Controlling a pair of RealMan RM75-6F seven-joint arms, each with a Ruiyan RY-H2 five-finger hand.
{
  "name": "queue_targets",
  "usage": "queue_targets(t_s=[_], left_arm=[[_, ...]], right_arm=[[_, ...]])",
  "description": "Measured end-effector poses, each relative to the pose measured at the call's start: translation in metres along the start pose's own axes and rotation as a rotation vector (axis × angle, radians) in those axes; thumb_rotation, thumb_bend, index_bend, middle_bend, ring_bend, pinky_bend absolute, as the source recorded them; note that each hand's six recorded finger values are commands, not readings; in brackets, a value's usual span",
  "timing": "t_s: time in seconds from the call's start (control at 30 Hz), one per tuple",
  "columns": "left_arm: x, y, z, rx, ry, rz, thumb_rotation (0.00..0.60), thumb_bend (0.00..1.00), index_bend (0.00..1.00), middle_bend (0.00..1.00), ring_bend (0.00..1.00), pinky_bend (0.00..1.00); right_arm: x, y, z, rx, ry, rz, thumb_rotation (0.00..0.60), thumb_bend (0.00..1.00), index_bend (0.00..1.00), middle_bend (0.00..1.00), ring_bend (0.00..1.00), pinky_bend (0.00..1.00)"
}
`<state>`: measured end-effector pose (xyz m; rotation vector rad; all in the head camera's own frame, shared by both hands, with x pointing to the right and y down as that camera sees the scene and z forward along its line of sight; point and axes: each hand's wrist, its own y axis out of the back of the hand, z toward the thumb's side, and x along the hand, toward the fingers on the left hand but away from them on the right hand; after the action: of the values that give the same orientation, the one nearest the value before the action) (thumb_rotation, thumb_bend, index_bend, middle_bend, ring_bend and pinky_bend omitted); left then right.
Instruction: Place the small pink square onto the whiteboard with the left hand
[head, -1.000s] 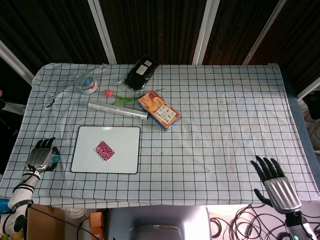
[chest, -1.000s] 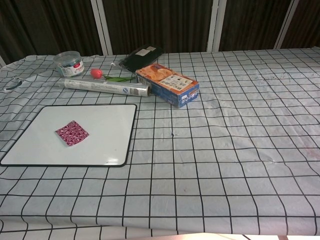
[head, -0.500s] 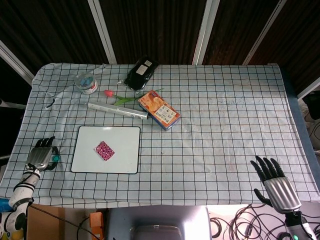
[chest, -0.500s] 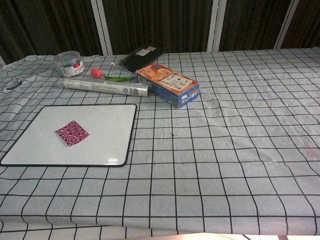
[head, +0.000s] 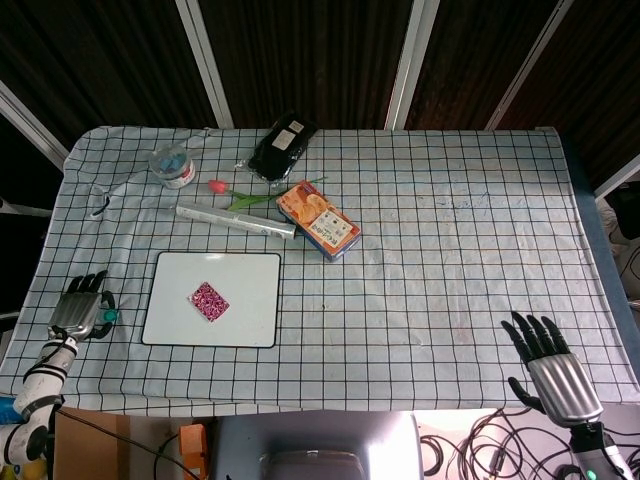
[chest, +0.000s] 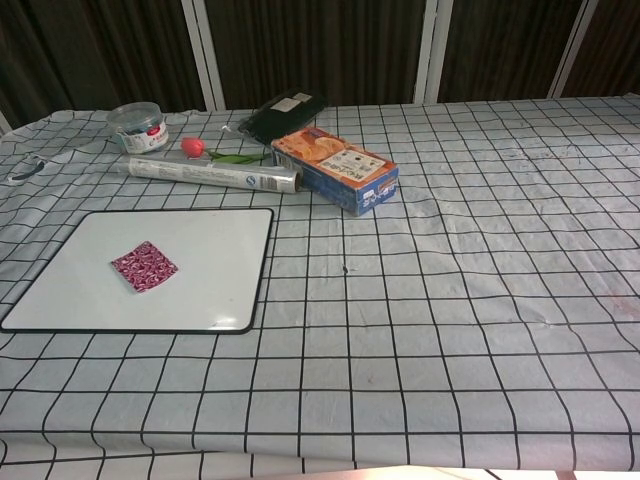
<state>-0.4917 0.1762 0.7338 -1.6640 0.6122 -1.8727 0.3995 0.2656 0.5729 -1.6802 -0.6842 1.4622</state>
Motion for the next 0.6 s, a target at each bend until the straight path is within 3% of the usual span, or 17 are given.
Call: queue_targets(t_s=[0.33, 0.6], left_arm=[[-0.007, 0.030, 0.020, -0.066, -0.052, 0.070, 0.600, 0.33, 0.53, 0.00, 0.00, 0.02], [-0.017, 0.063, 0.094, -0.115, -0.216, 0.123, 0.600, 0.33, 0.52, 0.00, 0.00, 0.00]], right_arm=[[-0.001, -0.001, 0.002, 0.003, 0.007, 0.004, 0.600, 0.25, 0.00, 0.00, 0.00, 0.05], [-0.001, -0.001, 0.003, 0.002, 0.014, 0.007, 0.600, 0.25, 0.00, 0.00, 0.00, 0.05]])
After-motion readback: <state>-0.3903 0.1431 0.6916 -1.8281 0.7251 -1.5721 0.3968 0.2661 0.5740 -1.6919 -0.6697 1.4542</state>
